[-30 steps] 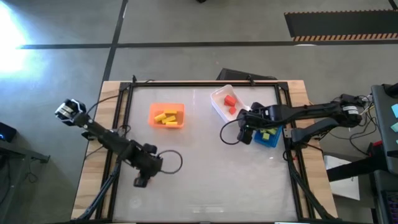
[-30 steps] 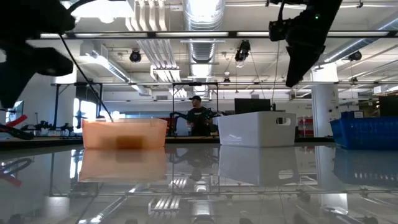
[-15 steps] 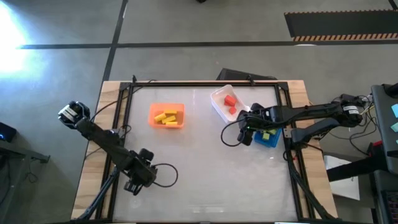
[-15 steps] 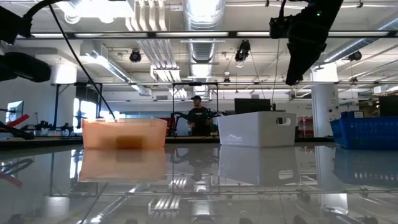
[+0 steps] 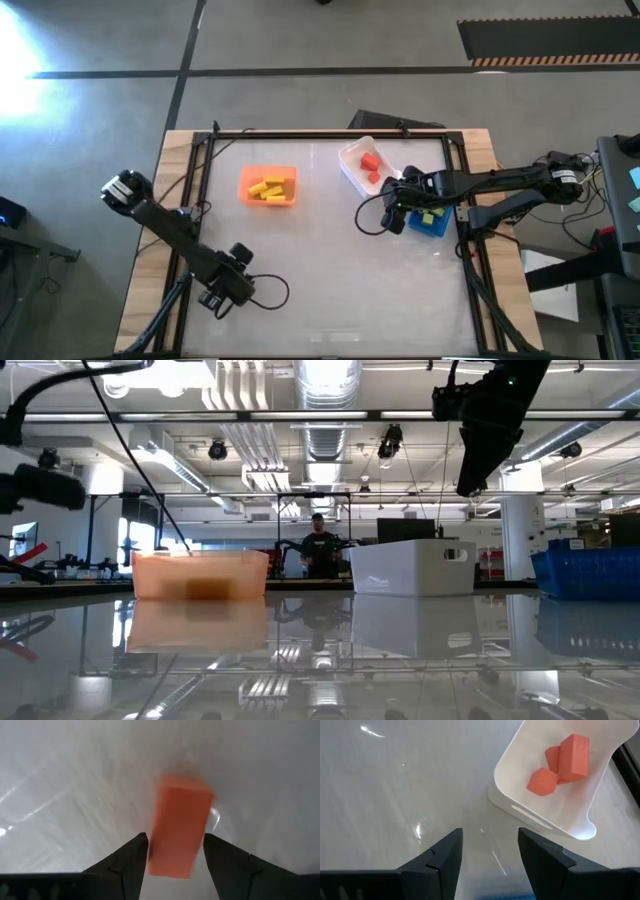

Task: Sort & place blocks by color
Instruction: Put the orange block into the white bin

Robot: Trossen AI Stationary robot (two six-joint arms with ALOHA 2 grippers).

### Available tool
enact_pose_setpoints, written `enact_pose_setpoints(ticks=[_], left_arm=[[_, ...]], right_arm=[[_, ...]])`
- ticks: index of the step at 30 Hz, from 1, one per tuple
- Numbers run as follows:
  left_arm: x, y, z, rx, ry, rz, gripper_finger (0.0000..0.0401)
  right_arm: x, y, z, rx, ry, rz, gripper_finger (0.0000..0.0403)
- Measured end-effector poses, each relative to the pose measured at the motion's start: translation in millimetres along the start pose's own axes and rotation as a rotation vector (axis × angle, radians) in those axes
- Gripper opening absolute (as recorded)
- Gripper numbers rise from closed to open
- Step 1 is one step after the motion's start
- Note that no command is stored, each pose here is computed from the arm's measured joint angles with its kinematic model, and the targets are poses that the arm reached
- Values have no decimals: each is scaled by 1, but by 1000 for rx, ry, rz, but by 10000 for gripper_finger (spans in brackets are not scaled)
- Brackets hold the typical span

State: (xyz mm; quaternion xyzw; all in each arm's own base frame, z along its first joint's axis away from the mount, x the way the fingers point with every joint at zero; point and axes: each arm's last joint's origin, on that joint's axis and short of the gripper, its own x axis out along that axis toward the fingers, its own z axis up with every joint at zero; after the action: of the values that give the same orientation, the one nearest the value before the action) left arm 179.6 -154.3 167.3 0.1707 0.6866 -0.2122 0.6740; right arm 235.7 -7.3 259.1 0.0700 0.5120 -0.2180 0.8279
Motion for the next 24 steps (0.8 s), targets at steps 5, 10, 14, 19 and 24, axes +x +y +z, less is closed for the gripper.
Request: enact_pose_setpoints(ticks=[5,10,14,19,24], left_arm=[[6,0,2,12,18,13,178],[7,0,3,12,8,11,178],[9,0,4,6,6,16,171],[9,1,3,1,10,28,115],[4,11,5,-74,-42,141,116]], right_arm=[[0,0,0,1,1,7,182],[0,0,0,1,0,7,180],[0,0,0,0,0,7,181],[-1,4,-1,-26,-9,17,181],[-1,24,-1,-105,-125,63,175]])
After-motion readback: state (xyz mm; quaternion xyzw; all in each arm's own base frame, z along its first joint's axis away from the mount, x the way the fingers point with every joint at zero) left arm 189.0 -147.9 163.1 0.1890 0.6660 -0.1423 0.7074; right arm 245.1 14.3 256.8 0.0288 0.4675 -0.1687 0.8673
